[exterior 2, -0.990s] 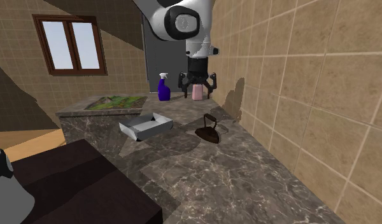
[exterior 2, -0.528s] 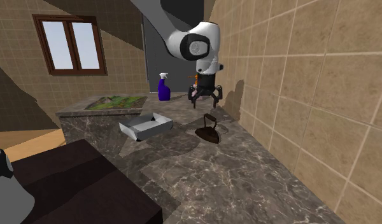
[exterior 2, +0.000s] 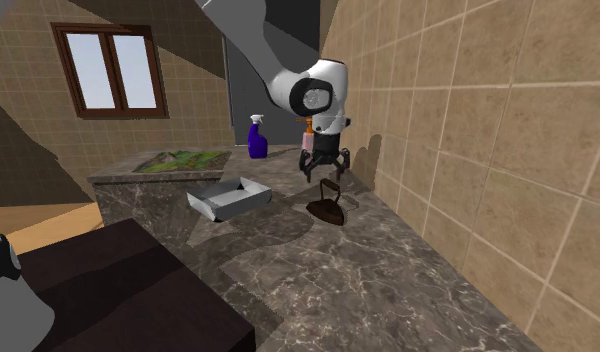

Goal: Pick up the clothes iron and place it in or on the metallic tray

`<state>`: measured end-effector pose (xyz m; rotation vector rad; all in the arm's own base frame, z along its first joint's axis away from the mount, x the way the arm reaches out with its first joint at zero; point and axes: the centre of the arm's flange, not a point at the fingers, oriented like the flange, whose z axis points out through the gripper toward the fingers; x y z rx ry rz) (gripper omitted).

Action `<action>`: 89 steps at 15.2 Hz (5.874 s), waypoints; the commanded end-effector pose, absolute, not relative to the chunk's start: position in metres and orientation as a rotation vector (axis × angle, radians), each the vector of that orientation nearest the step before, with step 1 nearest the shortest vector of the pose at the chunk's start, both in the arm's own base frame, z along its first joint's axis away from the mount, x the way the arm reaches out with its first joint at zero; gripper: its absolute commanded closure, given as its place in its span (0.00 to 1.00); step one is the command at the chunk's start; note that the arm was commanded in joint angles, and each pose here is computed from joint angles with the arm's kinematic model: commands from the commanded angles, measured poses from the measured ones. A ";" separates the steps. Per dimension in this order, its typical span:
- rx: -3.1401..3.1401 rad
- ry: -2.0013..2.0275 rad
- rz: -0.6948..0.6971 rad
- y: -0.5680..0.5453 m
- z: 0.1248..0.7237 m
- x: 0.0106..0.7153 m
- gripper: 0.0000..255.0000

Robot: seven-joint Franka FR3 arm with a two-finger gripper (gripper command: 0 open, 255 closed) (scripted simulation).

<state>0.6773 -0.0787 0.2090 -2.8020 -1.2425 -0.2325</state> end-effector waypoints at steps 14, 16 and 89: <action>-2.802 -1.243 -0.233 -0.077 0.195 0.678 1.00; -2.802 -1.243 -0.233 -0.077 0.195 0.678 1.00; -2.802 -1.243 -0.233 0.227 0.256 0.524 1.00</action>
